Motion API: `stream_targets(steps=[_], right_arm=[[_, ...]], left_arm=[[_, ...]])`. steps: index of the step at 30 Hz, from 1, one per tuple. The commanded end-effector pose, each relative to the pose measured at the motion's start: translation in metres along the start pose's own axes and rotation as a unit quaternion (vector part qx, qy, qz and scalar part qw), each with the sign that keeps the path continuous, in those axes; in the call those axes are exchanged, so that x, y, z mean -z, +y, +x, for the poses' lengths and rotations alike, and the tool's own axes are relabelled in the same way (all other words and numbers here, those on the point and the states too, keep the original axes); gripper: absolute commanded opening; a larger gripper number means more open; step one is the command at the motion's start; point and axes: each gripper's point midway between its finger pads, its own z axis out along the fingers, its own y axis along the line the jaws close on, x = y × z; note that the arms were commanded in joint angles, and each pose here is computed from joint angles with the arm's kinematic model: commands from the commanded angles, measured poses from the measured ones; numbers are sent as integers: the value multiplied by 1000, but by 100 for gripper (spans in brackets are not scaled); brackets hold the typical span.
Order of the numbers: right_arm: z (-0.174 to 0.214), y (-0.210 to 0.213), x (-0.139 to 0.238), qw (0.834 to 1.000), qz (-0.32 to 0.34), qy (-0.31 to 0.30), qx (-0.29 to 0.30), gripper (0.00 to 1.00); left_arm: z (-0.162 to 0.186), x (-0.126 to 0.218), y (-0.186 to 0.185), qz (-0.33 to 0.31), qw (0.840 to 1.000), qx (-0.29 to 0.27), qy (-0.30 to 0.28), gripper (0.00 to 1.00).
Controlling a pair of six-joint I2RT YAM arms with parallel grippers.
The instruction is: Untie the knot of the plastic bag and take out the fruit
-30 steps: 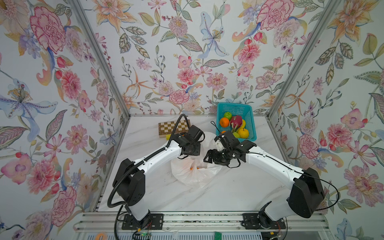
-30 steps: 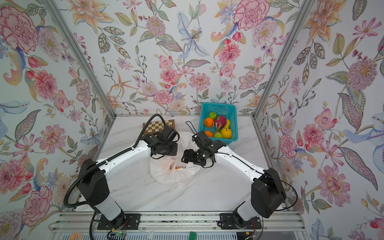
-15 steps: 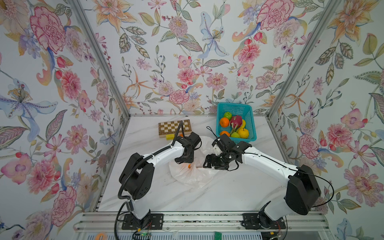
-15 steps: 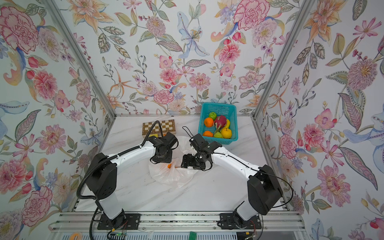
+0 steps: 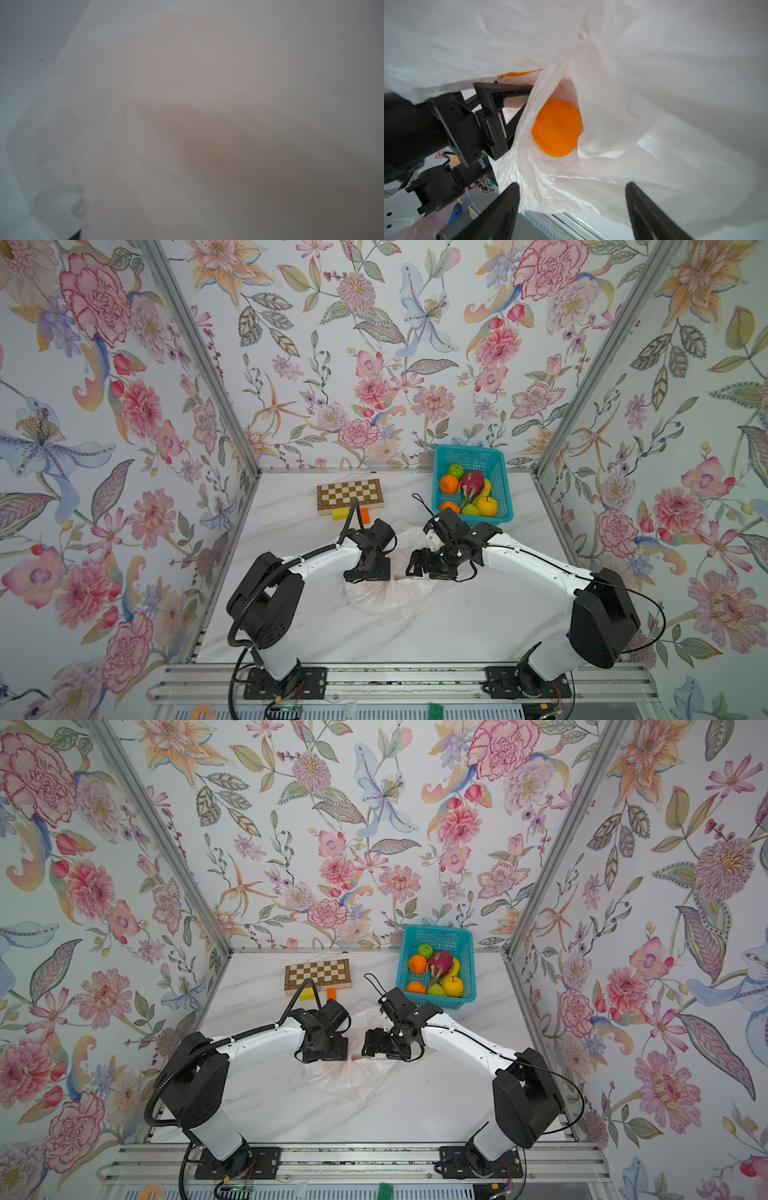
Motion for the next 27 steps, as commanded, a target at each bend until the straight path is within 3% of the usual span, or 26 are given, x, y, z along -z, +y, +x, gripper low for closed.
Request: stream_targets(steps=[1,4,10,19,27], right_arm=[[5,-2,-1,1000,11,14,0,81],[3,-3,1,1000,13,9,-1,82],[-7,6,15,1000,0,-13,-11,82],[-44,42,48,995,-76,-49,-38,85],[-61,54,41,987,-133,-57,-75,82]], left_arm=[[10,-15,2,9,1000,4,20,84],[13,-21,-2,20,999,-1,31,76],[8,-17,-6,31,999,-20,18,48],[-19,19,-41,130,982,-115,-77,40],[-32,52,-57,186,955,-169,-156,36]])
